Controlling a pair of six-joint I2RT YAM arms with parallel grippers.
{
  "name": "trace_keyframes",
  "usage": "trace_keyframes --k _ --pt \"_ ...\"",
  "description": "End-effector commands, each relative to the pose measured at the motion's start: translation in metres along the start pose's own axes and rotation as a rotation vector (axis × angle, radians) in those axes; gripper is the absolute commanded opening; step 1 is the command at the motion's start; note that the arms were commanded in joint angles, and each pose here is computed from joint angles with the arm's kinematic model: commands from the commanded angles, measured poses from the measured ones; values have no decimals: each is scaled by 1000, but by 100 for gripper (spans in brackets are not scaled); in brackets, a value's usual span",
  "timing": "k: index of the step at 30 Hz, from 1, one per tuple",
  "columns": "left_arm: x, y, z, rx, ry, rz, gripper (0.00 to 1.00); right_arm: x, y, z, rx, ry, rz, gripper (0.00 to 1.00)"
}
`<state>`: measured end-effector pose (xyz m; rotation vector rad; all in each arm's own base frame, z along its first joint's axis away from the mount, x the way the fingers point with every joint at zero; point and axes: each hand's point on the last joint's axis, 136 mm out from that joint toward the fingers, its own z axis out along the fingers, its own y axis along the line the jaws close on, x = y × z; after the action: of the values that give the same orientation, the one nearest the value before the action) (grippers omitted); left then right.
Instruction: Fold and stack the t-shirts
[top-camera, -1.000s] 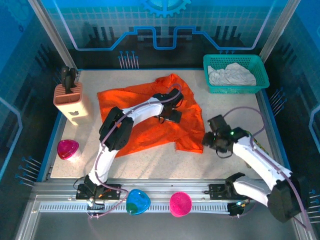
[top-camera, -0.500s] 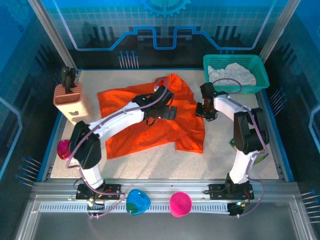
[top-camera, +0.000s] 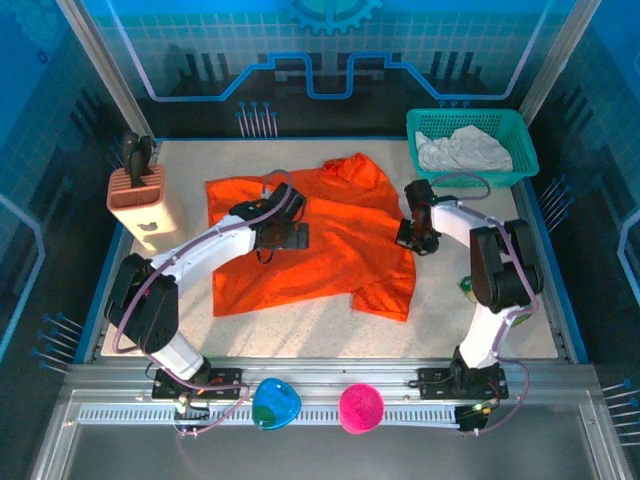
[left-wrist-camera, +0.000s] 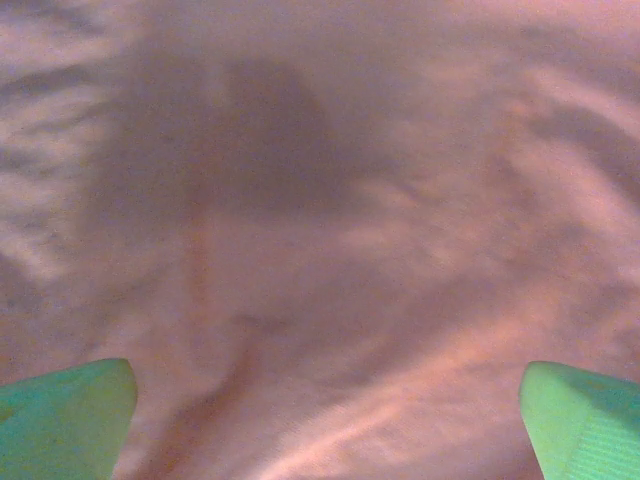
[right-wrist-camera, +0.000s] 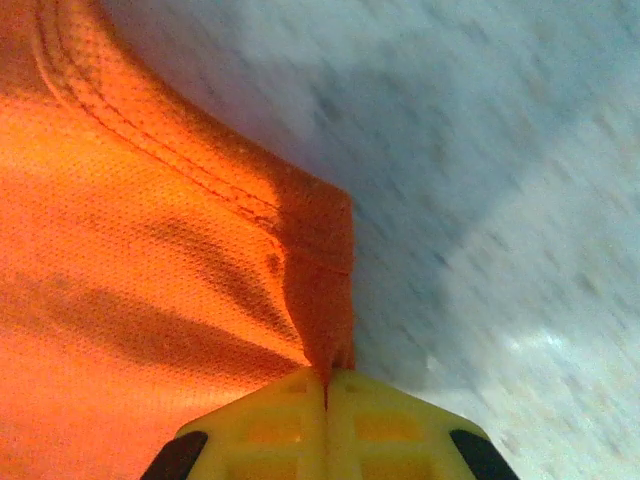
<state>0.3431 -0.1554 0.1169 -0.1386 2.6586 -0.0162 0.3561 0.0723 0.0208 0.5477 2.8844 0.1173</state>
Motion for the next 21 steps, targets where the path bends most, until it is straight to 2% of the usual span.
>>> trace_keyframes --k 1,7,8,10,13,15,17,21 --pt "4 9 4 16 12 -58 99 20 -22 -14 31 -3 63 0" --pt "19 8 32 3 80 -62 99 56 -44 -22 54 18 73 2" --pt "22 8 36 0 90 -60 99 55 -45 -26 55 8 70 7" --pt "26 9 42 -13 107 -61 99 62 -52 -33 77 7 49 32" --pt "27 10 41 -14 107 -63 99 44 -42 -66 84 -66 -28 50" --pt "23 10 36 -12 91 -64 99 30 -24 -92 62 -118 -105 57" --pt "18 11 31 -13 77 -64 99 16 2 -112 13 -151 -174 57" --pt "15 9 34 -17 78 -67 95 -11 62 -123 -155 -149 -255 45"
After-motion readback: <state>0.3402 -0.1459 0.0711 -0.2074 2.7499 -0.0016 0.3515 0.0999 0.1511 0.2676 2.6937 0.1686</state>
